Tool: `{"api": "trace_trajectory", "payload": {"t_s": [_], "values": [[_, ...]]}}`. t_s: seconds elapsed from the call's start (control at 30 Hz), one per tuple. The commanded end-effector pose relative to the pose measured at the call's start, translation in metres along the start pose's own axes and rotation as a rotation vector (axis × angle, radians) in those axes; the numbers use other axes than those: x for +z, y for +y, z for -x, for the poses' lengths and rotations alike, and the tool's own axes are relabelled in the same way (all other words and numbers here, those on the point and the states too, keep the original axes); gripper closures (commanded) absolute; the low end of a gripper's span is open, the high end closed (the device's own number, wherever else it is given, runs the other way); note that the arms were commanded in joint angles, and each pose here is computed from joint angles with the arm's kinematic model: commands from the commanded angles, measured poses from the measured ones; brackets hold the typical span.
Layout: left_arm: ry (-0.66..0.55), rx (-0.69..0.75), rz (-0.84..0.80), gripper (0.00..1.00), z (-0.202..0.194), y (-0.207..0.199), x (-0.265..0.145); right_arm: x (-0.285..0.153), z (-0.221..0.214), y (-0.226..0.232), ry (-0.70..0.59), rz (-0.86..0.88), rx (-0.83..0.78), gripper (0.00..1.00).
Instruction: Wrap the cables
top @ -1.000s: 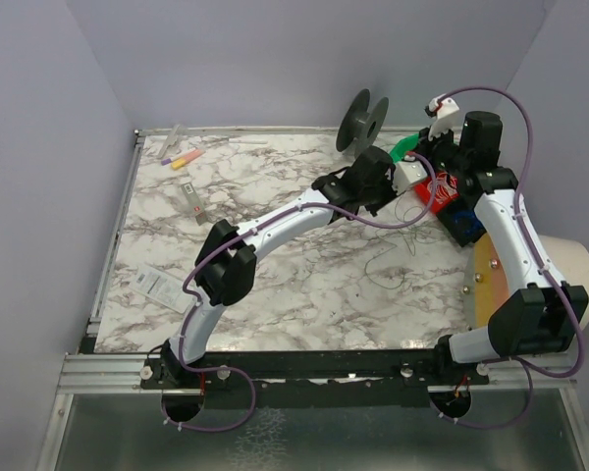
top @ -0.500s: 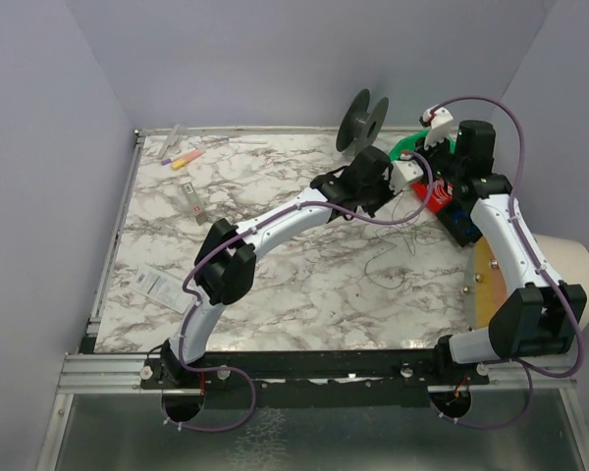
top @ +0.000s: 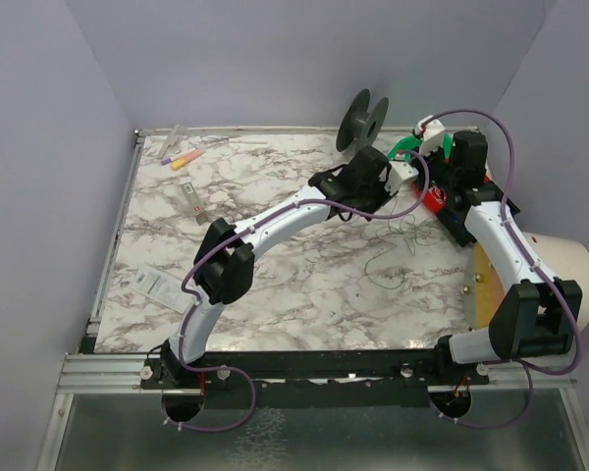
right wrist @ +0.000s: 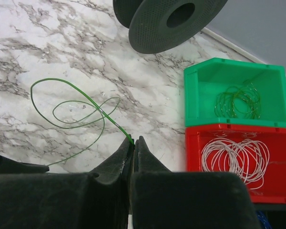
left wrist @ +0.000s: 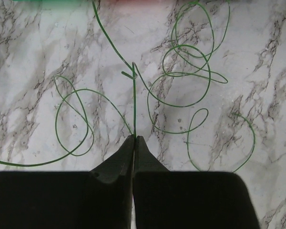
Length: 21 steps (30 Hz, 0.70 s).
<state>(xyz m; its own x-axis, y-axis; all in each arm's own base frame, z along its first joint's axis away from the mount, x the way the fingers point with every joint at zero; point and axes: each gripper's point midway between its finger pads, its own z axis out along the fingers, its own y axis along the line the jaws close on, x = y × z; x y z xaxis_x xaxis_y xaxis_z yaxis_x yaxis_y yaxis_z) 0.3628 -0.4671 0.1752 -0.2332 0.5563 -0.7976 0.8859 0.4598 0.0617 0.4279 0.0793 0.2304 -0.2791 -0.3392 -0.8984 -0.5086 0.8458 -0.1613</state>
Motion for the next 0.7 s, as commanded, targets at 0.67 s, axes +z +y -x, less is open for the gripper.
{"api": "trace_trajectory", "payload": {"t_s": [0.67], "values": [[-0.199,-0.129,0.038,1.00,0.064,0.015,-0.045,0.002,-0.006,0.048,-0.021,0.319,0.301,1.00]]}}
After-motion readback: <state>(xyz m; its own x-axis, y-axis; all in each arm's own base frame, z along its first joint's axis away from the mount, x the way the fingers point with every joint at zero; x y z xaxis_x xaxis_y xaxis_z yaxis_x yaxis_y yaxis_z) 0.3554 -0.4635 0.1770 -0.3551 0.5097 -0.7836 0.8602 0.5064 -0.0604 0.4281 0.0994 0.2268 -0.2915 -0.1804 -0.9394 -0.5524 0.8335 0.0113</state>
